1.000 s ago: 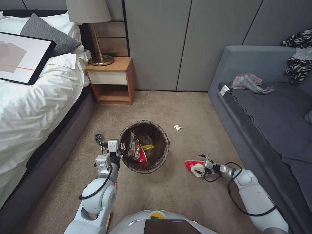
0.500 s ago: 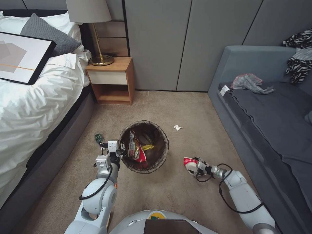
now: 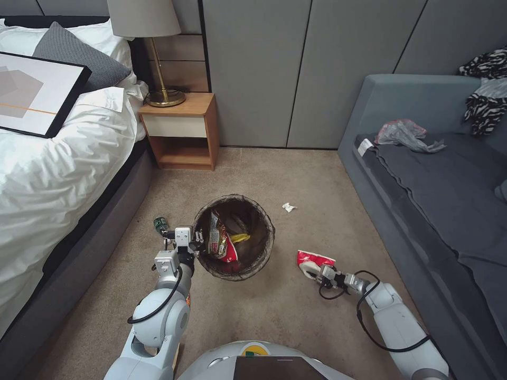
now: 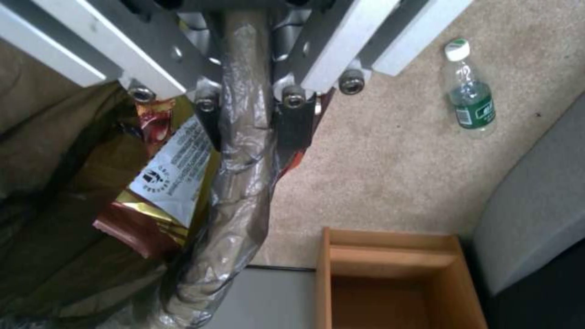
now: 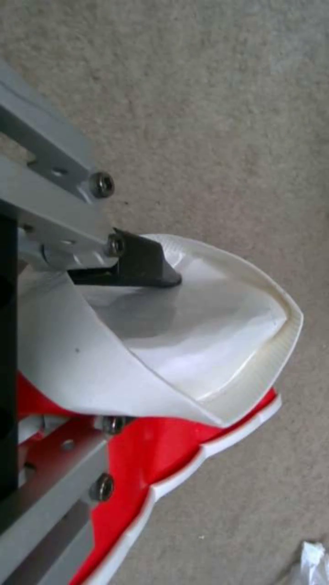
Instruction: Pick up the trash bin, then pick up the garbage from the floor and place it into the trash bin.
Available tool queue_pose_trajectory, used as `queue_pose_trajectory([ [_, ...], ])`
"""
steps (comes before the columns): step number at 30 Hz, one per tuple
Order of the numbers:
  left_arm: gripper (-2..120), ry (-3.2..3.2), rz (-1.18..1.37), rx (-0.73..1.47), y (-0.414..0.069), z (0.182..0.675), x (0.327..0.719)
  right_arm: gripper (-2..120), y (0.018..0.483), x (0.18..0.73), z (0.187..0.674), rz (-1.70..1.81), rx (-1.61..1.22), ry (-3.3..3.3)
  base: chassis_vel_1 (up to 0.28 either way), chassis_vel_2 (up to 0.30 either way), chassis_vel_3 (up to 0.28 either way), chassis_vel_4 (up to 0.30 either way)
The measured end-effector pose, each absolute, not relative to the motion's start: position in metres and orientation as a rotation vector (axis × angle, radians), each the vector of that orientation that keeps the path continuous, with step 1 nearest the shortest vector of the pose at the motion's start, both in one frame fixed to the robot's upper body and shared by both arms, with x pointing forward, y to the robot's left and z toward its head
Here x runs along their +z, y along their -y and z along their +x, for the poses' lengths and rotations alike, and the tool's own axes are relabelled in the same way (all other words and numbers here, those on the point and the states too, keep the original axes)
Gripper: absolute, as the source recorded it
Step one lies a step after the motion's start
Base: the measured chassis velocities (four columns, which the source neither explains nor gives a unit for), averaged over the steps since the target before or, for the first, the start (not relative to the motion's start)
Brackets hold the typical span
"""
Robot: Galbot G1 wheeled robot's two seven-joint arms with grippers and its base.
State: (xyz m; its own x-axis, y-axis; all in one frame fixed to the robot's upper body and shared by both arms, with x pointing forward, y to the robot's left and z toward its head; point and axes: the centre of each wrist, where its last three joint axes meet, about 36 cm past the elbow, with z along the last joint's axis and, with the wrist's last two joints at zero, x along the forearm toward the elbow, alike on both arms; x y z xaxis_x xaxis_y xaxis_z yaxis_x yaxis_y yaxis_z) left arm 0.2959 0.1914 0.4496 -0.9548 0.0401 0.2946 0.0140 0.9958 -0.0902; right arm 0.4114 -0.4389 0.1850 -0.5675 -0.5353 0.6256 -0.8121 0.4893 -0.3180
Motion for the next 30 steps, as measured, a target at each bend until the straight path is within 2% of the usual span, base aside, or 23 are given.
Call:
queue_pose_trajectory([
  [4,0,2.840,-0.041,0.127,-0.191,0.297,0.450,19,0.441,0.185,0.409,1.105,0.827,2.299,0.000,0.000,0.000,0.000],
  [11,0,2.837,-0.040,0.128,-0.191,0.298,0.449,19,0.437,0.184,0.409,1.085,0.823,2.330,0.000,0.000,0.000,0.000],
  [23,0,2.828,-0.038,0.126,-0.191,0.297,0.446,19,0.397,0.205,0.426,0.883,0.688,2.767,0.000,0.000,0.000,0.000],
  [27,0,2.827,-0.040,0.125,-0.191,0.297,0.445,19,0.380,0.238,0.441,0.731,0.639,2.983,0.000,0.000,0.000,0.000],
  [30,0,2.823,-0.045,0.126,-0.190,0.297,0.444,19,0.353,0.301,0.460,0.686,0.504,3.251,0.000,0.000,0.000,0.000],
])
